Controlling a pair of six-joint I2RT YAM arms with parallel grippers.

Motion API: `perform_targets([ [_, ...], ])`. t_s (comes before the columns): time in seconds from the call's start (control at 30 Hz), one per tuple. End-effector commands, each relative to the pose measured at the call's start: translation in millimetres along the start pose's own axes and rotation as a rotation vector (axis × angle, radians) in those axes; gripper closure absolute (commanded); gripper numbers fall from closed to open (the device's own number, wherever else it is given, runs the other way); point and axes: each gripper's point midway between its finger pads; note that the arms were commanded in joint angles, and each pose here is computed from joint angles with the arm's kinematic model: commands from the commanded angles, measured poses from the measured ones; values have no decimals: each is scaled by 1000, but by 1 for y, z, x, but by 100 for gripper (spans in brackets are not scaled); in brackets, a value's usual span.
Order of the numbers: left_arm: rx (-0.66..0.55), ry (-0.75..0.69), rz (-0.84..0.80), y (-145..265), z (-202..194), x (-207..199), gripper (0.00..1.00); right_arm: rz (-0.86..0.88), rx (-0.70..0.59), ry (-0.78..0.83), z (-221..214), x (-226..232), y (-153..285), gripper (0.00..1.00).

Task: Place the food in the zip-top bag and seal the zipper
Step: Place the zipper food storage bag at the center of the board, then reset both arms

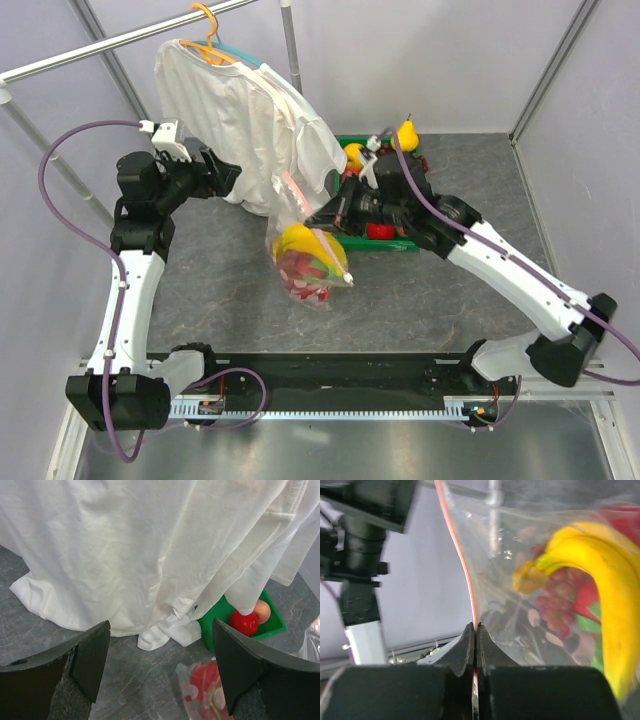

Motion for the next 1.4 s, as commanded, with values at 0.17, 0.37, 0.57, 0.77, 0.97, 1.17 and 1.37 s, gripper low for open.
perform_targets([
  [0.17, -35, 8, -50, -3, 10, -10, 12, -224, -32, -272, -56, -122, 11, 100],
  [0.37, -19, 3, -67, 2, 0, -11, 12, -515, -135, -313, -44, -219, 75, 100],
  [0.57, 0, 24, -73, -3, -7, -9, 12, -682, -163, -331, -64, -265, 134, 100],
  [0.77, 21, 52, -91, -11, -8, -10, 12, -881, -113, -320, -101, -304, 163, 100],
  [0.97, 44, 45, -135, -9, -12, -17, 6, -969, -34, -287, -111, -328, 177, 80],
  [1.17, 172, 17, -189, 11, -34, -31, 0, -831, -53, -136, -54, -301, 183, 18],
  [1.37, 400, -1, -297, 51, -69, -53, 0, -807, -39, 122, -1, -283, 203, 7],
])
Point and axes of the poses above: each gripper's point midway between its finger pads, its own y axis back along the fingers, its own x axis along the line the jaws close on, z = x × y, and after that the axes turned 9 degrees about y, right-handed
